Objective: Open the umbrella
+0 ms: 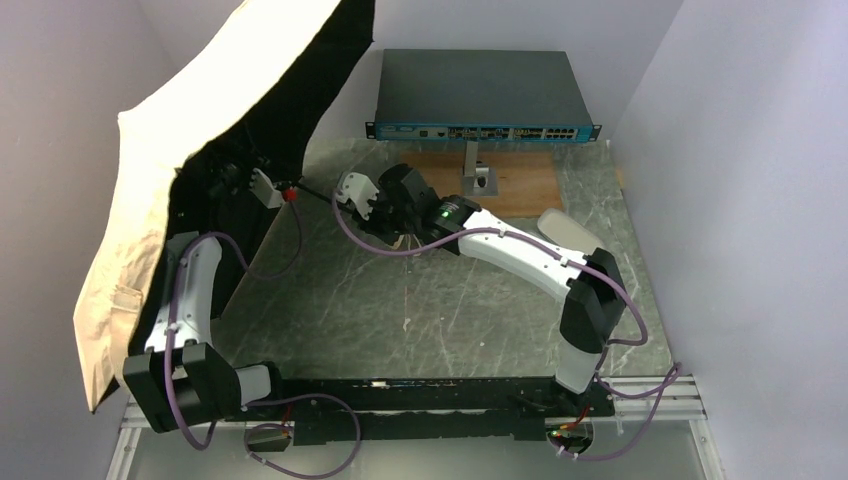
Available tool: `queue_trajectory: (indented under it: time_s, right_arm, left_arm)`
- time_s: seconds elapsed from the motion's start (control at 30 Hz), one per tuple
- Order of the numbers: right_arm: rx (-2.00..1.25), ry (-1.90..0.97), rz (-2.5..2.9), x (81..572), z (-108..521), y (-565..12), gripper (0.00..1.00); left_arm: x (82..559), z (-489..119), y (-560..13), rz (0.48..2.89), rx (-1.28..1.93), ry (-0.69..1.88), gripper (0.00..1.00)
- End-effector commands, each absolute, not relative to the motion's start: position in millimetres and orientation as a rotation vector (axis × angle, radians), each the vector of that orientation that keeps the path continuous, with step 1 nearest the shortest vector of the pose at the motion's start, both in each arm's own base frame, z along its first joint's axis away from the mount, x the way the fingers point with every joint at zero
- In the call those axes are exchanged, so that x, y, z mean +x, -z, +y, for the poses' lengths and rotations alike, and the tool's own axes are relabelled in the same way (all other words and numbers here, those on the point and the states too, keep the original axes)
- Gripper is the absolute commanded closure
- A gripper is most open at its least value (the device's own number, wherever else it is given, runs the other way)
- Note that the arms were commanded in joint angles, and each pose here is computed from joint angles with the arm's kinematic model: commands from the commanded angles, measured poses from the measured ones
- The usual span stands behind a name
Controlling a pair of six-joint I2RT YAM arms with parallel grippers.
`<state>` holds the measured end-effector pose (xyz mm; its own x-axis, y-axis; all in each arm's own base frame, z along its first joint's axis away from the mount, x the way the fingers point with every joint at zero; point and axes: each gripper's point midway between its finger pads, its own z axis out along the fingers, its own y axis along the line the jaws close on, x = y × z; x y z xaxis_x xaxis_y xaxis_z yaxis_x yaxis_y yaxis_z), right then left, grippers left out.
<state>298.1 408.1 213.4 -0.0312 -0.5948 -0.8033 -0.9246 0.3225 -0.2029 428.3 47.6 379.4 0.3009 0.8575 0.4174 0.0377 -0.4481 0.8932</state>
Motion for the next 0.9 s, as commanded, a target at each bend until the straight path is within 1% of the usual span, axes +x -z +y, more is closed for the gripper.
queue_trajectory:
  time_s: [0.0, 0.23, 0.5, 0.87]
  right_arm:
    - [-1.797, -0.451, 1.958, 217, 318, -154, 1.0]
    - [-1.811, -0.466, 1.977, 210, 313, -149, 1.0]
    - [-1.837, -0.428, 2.015, 204, 297, -139, 1.0]
    - [-1.857, -0.387, 2.065, 197, 280, -126, 1.0]
  left_arm:
    - [381, 194, -535, 0.92, 1.377, -2.152, 0.9]
    - [383, 205, -547, 0.914, 1.385, -2.188, 0.91]
    - [382, 221, -550, 0.93, 1.399, -2.221, 0.87]
    - [379, 246, -548, 0.945, 1.457, -2.242, 0.87]
